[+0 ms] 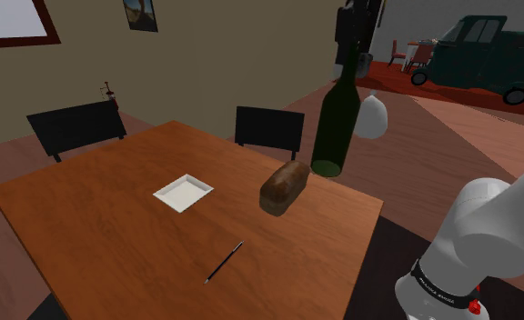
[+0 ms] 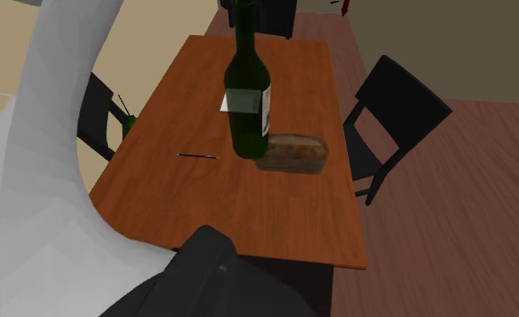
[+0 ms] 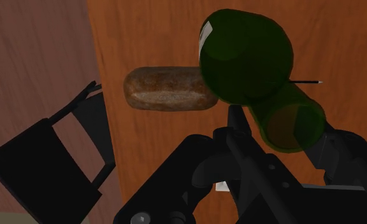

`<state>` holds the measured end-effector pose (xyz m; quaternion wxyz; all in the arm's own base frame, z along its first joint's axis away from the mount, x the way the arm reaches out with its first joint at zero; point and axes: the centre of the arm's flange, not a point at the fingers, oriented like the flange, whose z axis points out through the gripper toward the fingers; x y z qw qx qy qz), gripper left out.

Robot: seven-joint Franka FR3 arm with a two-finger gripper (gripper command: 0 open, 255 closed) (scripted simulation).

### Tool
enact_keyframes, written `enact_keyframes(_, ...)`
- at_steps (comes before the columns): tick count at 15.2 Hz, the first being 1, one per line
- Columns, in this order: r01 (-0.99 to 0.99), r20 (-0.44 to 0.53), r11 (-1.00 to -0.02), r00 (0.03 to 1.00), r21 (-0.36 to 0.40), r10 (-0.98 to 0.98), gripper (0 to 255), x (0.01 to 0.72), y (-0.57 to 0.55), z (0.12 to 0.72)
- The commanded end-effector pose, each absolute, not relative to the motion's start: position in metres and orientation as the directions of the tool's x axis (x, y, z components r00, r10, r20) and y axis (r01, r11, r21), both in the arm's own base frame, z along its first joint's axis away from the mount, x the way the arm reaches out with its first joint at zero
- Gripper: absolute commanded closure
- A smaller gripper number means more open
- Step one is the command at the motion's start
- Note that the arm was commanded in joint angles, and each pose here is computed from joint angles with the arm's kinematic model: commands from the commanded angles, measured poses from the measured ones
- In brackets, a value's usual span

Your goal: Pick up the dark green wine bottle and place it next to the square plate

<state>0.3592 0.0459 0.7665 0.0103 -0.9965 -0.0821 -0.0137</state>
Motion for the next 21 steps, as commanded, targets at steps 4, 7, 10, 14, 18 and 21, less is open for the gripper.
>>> enact_keyframes(4,0.164,0.029,-0.986,0.986,-0.018,0.163,255,0.357,0.046,0.793)
enact_keyframes(7,0.164,0.029,-0.986,0.986,-0.018,0.163,255,0.357,0.046,0.809)
enact_keyframes(10,0.164,0.029,-0.986,0.986,-0.018,0.163,255,0.357,0.046,0.825)
enact_keyframes(14,0.164,0.029,-0.986,0.986,-0.018,0.163,255,0.357,0.046,0.846)
enact_keyframes(18,0.164,0.029,-0.986,0.986,-0.018,0.163,255,0.367,0.047,0.852)
enact_keyframes(21,0.164,0.029,-0.986,0.986,-0.018,0.163,255,0.397,0.048,0.826)
